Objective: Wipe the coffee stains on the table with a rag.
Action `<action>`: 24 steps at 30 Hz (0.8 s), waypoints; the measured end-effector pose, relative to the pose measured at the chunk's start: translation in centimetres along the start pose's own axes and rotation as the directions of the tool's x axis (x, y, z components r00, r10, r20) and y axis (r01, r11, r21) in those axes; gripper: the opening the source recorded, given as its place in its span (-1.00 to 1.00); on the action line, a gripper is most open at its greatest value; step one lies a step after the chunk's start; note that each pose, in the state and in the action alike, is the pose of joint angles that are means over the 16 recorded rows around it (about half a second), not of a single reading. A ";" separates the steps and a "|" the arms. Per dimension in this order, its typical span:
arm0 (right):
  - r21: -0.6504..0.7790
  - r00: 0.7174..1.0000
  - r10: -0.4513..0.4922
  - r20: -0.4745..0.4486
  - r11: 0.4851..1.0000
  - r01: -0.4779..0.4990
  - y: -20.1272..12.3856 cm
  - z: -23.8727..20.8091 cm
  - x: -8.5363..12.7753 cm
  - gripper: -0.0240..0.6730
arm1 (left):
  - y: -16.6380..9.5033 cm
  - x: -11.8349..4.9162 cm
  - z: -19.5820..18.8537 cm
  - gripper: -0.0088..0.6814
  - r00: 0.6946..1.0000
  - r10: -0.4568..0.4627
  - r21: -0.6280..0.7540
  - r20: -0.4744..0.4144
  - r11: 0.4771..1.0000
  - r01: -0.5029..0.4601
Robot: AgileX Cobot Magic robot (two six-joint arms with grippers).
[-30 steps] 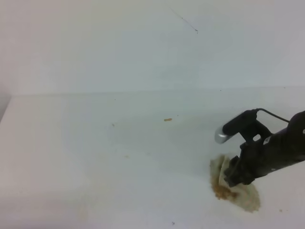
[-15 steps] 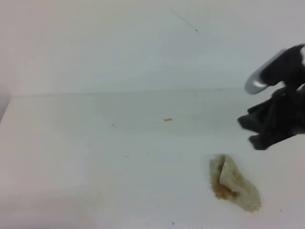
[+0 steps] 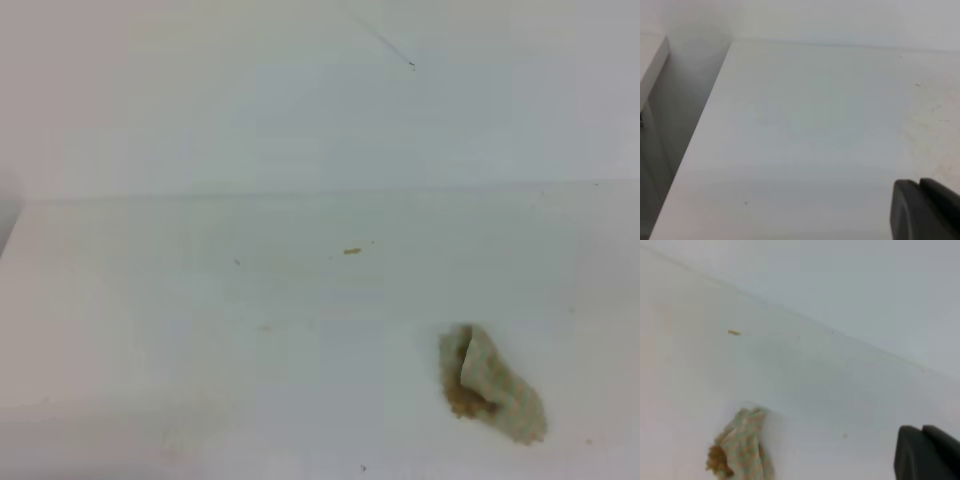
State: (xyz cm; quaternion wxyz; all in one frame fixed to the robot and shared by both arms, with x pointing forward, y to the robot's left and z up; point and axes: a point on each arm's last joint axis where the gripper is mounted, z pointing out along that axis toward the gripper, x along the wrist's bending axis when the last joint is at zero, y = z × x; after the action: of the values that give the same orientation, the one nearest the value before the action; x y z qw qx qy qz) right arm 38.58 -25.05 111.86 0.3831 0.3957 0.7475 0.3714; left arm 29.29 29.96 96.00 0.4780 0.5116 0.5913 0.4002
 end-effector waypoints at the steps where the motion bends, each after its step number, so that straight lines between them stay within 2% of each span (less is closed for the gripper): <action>1: -0.020 1.000 0.017 0.013 1.000 -0.017 -0.7 -0.4 0.1 -0.92 | 0.0 0.0 0.0 -0.98 1.000 0.000 0.000 0.000 1.000 0.000; 5: -0.102 0.996 0.076 0.039 0.992 -0.072 -3.4 -1.2 0.8 -0.92 | 0.0 0.0 0.0 -0.98 1.000 0.000 0.000 0.000 1.000 0.000; 11: -0.177 0.991 0.127 0.031 0.977 -0.119 -6.6 -1.2 1.8 -0.92 | 0.0 0.0 0.0 -0.98 1.000 0.000 0.000 0.000 1.000 0.000; 18: -0.155 0.991 0.127 0.030 0.981 -0.121 -8.2 -1.1 2.3 -0.92 | 0.0 0.0 0.0 -0.98 1.000 0.000 0.000 0.000 1.000 0.000; 24: -0.149 0.988 0.138 0.077 0.981 -0.125 -9.5 -2.3 2.1 -0.92 | 0.0 0.0 0.0 -0.98 1.000 0.000 0.000 0.000 1.000 0.000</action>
State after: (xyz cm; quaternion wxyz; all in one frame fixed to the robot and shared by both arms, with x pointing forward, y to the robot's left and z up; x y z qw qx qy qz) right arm 32.83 -27.69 104.12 0.4171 0.4314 0.6738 0.4312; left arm 29.29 29.96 96.00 0.4780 0.5116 0.5913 0.4002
